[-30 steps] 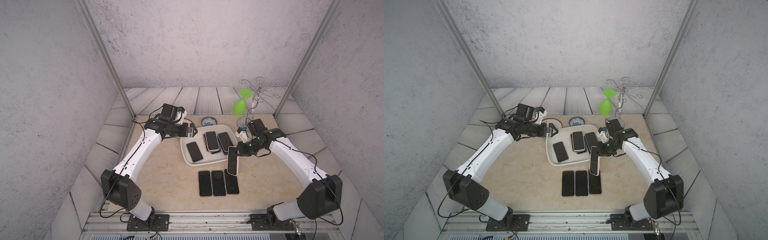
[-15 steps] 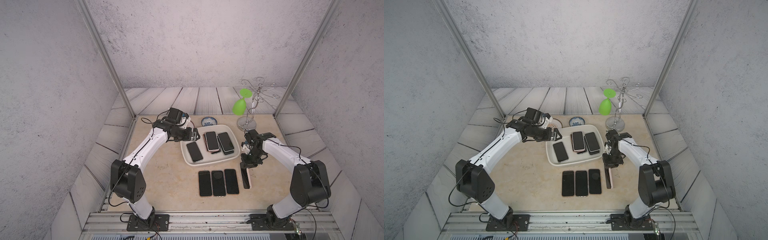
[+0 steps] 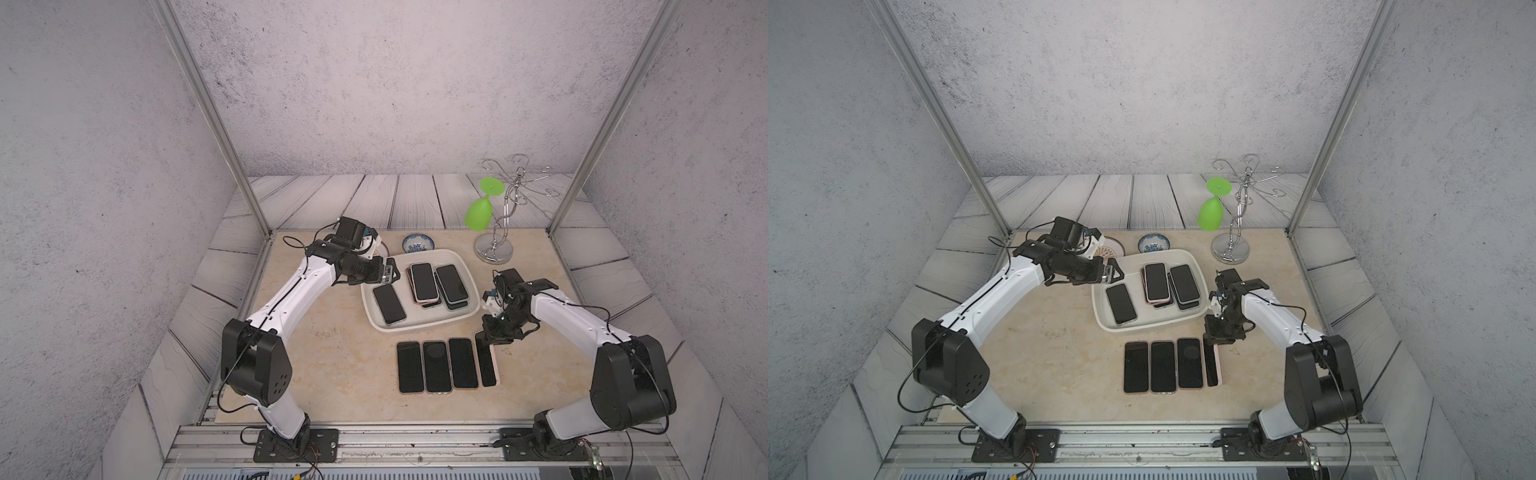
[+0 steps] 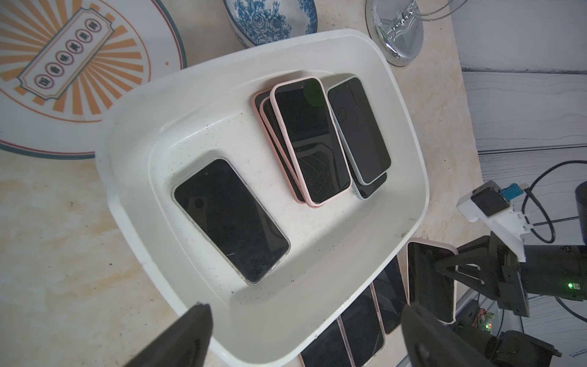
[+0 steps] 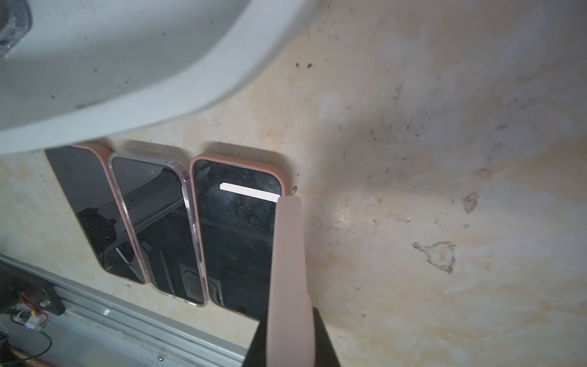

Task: Take the phone out of the storage box
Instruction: Place the phone at the center of the board.

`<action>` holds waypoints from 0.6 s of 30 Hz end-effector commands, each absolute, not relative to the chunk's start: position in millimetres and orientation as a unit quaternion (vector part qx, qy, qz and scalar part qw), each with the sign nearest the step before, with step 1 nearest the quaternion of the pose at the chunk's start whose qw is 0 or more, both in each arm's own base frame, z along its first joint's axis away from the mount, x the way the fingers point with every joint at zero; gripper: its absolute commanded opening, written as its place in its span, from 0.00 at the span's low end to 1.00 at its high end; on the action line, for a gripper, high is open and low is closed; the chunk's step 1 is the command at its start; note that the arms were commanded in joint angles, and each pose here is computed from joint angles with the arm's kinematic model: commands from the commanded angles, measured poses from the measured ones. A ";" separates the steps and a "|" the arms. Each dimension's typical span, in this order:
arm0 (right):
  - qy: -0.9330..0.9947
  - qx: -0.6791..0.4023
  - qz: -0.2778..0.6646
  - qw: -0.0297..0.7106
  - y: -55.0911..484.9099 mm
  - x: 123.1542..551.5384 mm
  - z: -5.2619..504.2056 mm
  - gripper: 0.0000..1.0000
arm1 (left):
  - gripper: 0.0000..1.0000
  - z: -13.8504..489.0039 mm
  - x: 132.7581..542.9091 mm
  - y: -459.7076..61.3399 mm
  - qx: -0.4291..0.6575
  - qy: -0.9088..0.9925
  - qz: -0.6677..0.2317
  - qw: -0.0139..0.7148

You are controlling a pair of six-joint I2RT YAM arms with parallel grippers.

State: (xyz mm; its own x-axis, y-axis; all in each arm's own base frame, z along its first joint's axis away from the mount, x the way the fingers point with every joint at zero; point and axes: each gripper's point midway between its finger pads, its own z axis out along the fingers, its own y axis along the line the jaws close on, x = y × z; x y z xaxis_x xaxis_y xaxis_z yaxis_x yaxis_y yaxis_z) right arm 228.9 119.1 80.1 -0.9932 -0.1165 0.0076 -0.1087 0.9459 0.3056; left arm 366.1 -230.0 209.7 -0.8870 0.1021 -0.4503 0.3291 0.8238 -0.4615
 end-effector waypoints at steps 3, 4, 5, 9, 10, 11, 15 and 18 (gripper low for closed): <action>-0.978 0.040 -0.175 0.105 130.7 190.0 66.2 0.00 | 1.00 196.4 364.4 -229.4 0.115 0.937 -0.268 0.195; -0.979 0.038 -0.170 0.110 129.9 189.9 63.2 0.00 | 1.00 194.5 364.3 -229.4 0.115 0.937 -0.267 0.193; -0.979 0.037 -0.166 0.112 128.9 189.8 61.5 0.07 | 1.00 193.4 364.6 -228.9 0.115 0.938 -0.265 0.192; -0.986 0.032 -0.136 0.093 118.4 198.6 61.2 0.36 | 1.00 188.2 364.4 -227.7 0.116 0.940 -0.260 0.189; -0.988 0.024 -0.123 0.088 112.8 202.1 59.5 0.41 | 1.00 187.5 364.7 -227.0 0.115 0.940 -0.258 0.189; -0.989 0.016 -0.116 0.086 108.2 205.2 57.4 0.43 | 1.00 186.9 364.9 -227.1 0.115 0.941 -0.258 0.188; -0.991 0.000 -0.111 0.078 101.9 216.1 48.8 0.48 | 1.00 186.8 364.6 -226.7 0.116 0.941 -0.256 0.188; -0.990 -0.008 -0.115 0.076 101.6 222.5 42.9 0.50 | 1.00 185.3 364.2 -225.0 0.116 0.942 -0.252 0.188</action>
